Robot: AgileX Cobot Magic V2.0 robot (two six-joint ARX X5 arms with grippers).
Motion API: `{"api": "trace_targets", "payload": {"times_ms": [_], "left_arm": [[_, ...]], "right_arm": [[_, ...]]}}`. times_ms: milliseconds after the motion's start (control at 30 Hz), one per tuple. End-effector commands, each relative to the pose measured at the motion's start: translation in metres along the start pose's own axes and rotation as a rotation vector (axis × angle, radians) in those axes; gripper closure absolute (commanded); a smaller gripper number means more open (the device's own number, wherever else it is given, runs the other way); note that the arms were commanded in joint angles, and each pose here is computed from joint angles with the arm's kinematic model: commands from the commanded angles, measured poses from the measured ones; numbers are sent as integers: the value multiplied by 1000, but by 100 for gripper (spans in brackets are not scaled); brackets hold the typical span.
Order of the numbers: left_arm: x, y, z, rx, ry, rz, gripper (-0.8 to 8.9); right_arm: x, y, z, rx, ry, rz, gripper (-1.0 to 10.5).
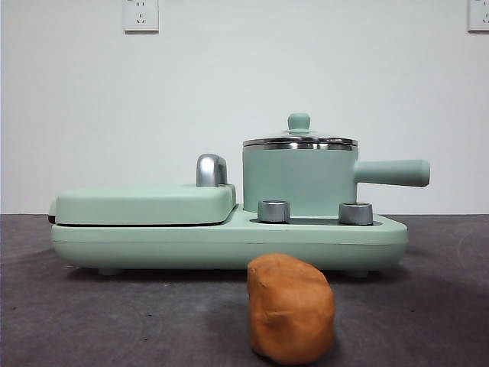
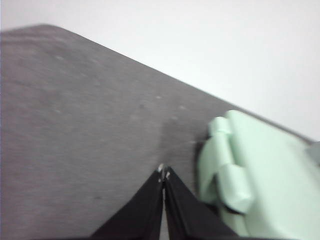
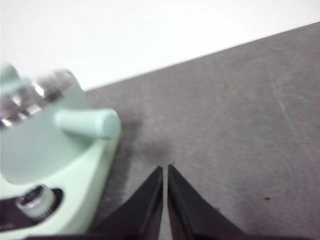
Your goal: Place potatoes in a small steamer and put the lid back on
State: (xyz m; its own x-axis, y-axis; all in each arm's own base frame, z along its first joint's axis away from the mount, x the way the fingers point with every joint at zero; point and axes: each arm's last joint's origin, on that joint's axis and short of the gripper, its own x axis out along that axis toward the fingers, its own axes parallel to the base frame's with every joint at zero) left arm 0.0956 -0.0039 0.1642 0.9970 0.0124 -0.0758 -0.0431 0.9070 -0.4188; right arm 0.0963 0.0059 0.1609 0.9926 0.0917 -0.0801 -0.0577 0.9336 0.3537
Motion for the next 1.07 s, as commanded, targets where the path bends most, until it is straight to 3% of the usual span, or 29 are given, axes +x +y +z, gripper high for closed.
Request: {"api": "trace_targets", "payload": {"times_ms": [33, 200, 500, 800, 1067], "left_arm": [[0, -3, 1, -126, 6, -67, 806], [-2, -13, 12, -229, 56, -163, 805], [-2, -49, 65, -216, 167, -346, 805], [22, -104, 134, -62, 370, -588, 805], [56, -148, 154, 45, 601, -757, 778]], "right_arm": [[-4, 6, 14, 95, -45, 27, 934], [-10, 17, 39, 128, -49, 55, 934], [-15, 44, 98, 72, 132, 156, 934], [3, 72, 151, 28, 307, 400, 934], [20, 92, 177, 27, 484, 584, 934]]}}
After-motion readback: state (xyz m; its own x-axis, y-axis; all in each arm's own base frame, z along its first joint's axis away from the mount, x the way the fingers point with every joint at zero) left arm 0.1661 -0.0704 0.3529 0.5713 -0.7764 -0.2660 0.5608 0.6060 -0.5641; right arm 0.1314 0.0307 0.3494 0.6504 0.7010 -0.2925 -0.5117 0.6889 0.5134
